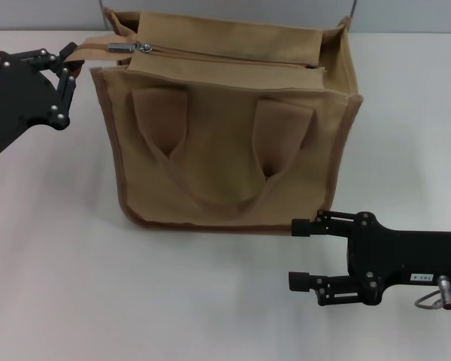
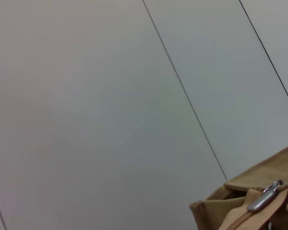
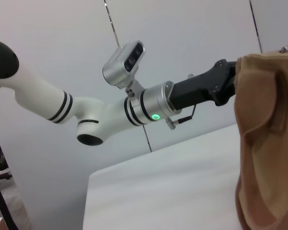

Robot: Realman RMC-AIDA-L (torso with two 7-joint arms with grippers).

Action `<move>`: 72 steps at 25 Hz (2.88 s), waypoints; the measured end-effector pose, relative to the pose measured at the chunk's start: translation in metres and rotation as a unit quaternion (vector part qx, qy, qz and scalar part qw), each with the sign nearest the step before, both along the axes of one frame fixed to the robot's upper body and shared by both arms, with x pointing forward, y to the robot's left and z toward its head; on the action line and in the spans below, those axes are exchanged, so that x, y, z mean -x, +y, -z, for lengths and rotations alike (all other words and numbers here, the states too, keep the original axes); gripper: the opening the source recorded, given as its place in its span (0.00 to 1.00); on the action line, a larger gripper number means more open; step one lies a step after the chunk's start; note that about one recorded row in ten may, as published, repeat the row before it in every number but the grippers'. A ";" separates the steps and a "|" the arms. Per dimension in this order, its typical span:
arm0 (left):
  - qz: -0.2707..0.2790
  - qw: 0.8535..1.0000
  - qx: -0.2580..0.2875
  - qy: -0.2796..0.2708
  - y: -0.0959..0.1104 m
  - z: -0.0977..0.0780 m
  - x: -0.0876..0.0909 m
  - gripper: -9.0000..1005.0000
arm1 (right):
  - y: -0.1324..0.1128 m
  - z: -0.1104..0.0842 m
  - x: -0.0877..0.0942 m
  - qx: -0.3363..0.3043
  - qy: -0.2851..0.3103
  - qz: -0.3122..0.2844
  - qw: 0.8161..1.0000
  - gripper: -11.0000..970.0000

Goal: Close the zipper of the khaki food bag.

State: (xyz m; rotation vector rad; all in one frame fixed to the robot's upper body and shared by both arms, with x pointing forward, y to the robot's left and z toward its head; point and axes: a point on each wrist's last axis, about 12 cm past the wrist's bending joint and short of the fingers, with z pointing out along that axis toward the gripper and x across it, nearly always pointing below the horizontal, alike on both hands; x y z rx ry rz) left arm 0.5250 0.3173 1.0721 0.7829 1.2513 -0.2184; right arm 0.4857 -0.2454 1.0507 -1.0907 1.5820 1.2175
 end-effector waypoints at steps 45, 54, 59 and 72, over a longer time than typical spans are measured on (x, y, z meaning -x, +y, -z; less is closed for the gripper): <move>0.027 0.999 0.020 -0.027 -0.003 -0.007 0.006 0.04 | 0.071 -0.139 -0.128 -0.144 0.380 0.031 0.913 0.83; 0.029 0.999 0.024 -0.033 -0.003 -0.009 0.007 0.04 | 0.105 -0.141 -0.140 -0.060 0.412 0.046 0.908 0.83; 0.031 0.999 0.025 -0.034 -0.003 -0.009 0.008 0.05 | 0.119 -0.141 -0.142 -0.038 0.420 0.051 0.905 0.83; 0.048 0.997 0.041 -0.053 -0.005 -0.013 0.015 0.05 | 0.137 -0.139 -0.144 -0.020 0.428 0.061 0.902 0.83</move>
